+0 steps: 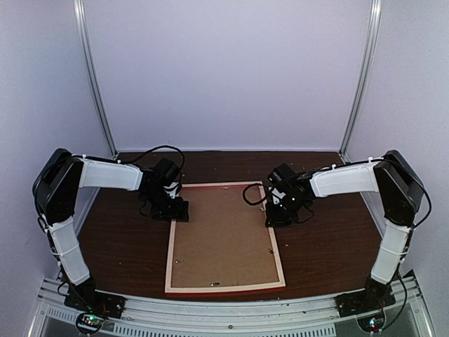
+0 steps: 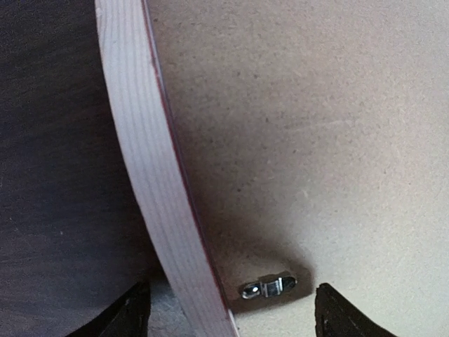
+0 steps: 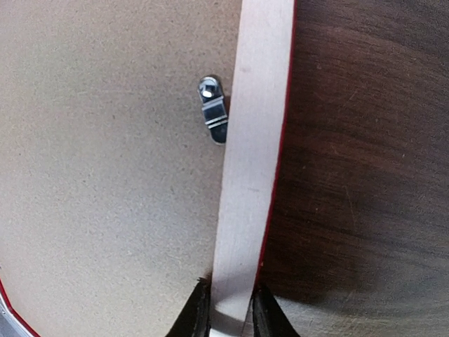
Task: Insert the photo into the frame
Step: Place the photo frame at the center of the board, then press the fastener onto the backboard.
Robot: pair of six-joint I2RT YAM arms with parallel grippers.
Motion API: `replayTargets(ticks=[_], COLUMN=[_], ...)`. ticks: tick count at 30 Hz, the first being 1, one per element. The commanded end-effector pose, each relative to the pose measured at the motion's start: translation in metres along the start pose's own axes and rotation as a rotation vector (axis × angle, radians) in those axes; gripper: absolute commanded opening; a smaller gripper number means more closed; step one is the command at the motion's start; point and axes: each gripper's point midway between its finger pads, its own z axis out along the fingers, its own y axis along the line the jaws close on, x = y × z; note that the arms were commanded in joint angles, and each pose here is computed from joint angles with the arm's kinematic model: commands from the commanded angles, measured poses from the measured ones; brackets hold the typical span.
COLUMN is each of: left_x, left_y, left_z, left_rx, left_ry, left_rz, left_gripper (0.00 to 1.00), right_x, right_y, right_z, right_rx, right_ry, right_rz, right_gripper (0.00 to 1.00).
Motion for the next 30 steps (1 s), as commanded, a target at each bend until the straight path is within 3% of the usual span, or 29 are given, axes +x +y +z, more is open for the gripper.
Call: replayTargets(ticks=[1,18,30], left_x=[0.000,0.003,-0.013], left_y=[0.014,0.022,0.023], left_z=[0.003,0.012,0.019], left_rx=[-0.060,-0.088,-0.082], left_ry=[0.009,0.055,0.007], left_rz=[0.009,0.025,0.007], left_gripper=[0.81,0.75,0.59], right_x=[0.008,0.010,0.013], right_y=[-0.012,-0.009,-0.011], right_z=[0.009,0.014,0.017], right_rx=[0.048,0.027,0.029], right_ry=[0.014,0.025,0.036], right_rz=[0.015,0.010,0.007], right_gripper=[0.20,0.18,0.17])
